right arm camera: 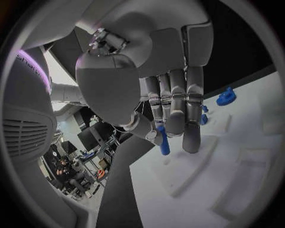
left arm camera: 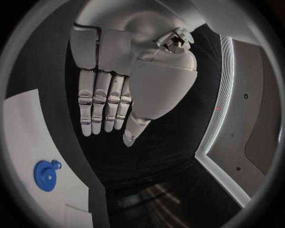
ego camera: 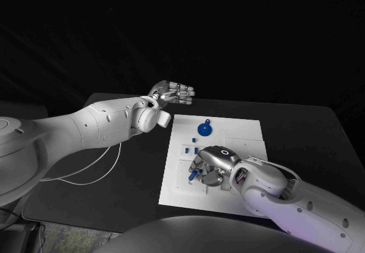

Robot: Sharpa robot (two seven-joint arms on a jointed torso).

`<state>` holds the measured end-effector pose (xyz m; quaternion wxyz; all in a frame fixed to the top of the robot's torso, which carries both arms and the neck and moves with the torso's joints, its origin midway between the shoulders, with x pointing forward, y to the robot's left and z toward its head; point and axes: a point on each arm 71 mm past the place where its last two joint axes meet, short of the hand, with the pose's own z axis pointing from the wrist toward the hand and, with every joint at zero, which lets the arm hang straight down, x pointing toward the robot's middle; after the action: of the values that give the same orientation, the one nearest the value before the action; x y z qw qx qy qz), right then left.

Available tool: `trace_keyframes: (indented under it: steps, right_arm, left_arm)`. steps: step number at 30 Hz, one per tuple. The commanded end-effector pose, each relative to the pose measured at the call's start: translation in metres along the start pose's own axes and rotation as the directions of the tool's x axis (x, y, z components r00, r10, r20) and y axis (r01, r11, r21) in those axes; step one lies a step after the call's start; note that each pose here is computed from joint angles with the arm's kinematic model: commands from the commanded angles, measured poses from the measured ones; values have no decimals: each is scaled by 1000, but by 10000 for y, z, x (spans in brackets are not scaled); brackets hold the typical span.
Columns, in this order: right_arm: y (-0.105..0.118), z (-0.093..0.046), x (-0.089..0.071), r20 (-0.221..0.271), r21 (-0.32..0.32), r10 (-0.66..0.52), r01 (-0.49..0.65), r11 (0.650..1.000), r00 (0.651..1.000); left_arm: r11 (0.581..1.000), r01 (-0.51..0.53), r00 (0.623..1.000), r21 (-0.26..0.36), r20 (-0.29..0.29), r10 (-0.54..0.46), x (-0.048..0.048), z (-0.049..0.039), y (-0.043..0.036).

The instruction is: Assemble the parts on the task board

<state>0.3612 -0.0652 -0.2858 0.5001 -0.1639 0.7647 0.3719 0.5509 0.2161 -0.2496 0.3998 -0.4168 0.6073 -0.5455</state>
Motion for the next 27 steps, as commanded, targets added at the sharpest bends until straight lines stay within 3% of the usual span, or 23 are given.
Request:
trace_keyframes:
  steps: [1, 10, 20, 27]
  right_arm:
    - [10, -4, 28, -18, -19, -24, 24, 1000, 1000]
    - [16, -3, 78, -30, -21, -28, 27, 999, 999]
    - [4, 2, 110, -11, -2, -89, 89, 996, 996]
    - [-9, 4, 148, -36, 6, -107, 108, 994, 994]
  left_arm:
    - [1000, 7, 1000, 8, -21, -7, 36, 4, -10]
    - [1000, 7, 1000, 8, -21, -7, 35, 3, -8]
    - [1000, 8, 1000, 8, -23, -8, 38, 1, -9]
    - [1000, 8, 1000, 8, -23, -8, 37, -1, -9]
